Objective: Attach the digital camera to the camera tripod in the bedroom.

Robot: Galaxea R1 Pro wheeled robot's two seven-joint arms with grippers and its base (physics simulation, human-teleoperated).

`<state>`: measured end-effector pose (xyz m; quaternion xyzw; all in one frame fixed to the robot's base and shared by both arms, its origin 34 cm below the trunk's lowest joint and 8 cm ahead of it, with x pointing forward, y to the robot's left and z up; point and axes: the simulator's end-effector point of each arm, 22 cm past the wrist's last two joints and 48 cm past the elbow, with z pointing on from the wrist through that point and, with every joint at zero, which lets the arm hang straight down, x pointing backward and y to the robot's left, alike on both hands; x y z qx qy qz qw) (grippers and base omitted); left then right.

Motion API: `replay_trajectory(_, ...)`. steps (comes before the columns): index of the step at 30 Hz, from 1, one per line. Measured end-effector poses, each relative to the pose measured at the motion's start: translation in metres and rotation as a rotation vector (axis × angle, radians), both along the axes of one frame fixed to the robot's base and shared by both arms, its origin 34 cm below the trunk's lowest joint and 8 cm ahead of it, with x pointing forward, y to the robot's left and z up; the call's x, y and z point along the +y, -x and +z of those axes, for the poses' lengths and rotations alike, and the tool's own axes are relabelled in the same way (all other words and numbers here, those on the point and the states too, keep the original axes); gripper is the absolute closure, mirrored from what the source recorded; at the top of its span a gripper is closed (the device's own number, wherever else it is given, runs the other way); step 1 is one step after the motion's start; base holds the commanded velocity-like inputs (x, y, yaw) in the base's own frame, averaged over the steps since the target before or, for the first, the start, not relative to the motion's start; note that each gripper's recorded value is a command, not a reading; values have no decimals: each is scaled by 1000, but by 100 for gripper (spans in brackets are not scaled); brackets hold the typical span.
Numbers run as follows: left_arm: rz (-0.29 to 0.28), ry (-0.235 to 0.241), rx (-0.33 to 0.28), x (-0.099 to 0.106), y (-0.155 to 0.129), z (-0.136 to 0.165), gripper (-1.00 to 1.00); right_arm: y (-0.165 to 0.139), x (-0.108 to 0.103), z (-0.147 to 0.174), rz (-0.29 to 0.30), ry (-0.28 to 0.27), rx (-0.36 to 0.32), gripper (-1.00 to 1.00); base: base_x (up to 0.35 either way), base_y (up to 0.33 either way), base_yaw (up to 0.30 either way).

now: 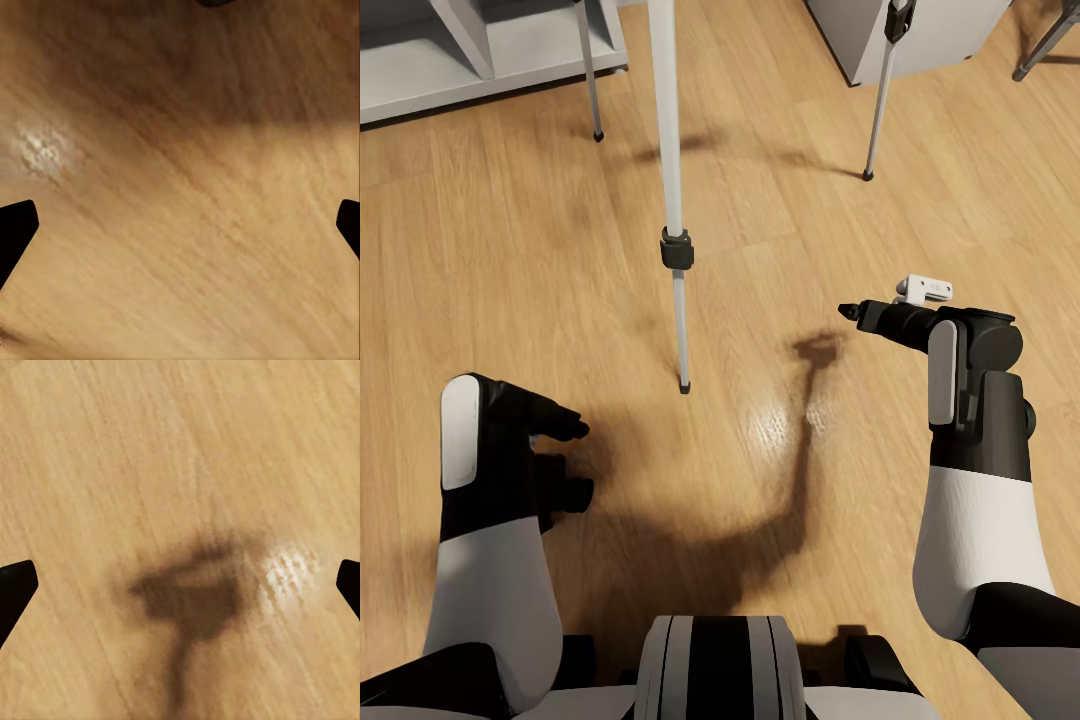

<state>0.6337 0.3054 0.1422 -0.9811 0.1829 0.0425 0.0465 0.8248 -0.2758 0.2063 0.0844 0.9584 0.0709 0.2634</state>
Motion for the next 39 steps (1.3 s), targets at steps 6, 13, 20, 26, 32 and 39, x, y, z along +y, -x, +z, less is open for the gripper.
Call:
replay_trajectory(6,10,-2,26,3,10,-7,-100,0,0,0,0,0,0,-100,0,0,0)
replay_trajectory(13,32,-9,43,8,18,-11,-100,0,0,0,0,0,0,-100,0,0,0)
replay_trajectory(20,52,-16,58,12,24,-14,-100,0,0,0,0,0,0,-100,0,0,0)
replay_trajectory(26,67,-34,73,17,29,-15,-100,0,0,0,0,0,0,-100,0,0,0)
replay_trajectory(32,80,-73,98,28,36,-16,-100,0,0,0,0,0,0,-100,0,0,0)
replay_trajectory(39,96,-101,127,35,44,-19,-100,0,0,0,0,0,0,-100,0,0,0)
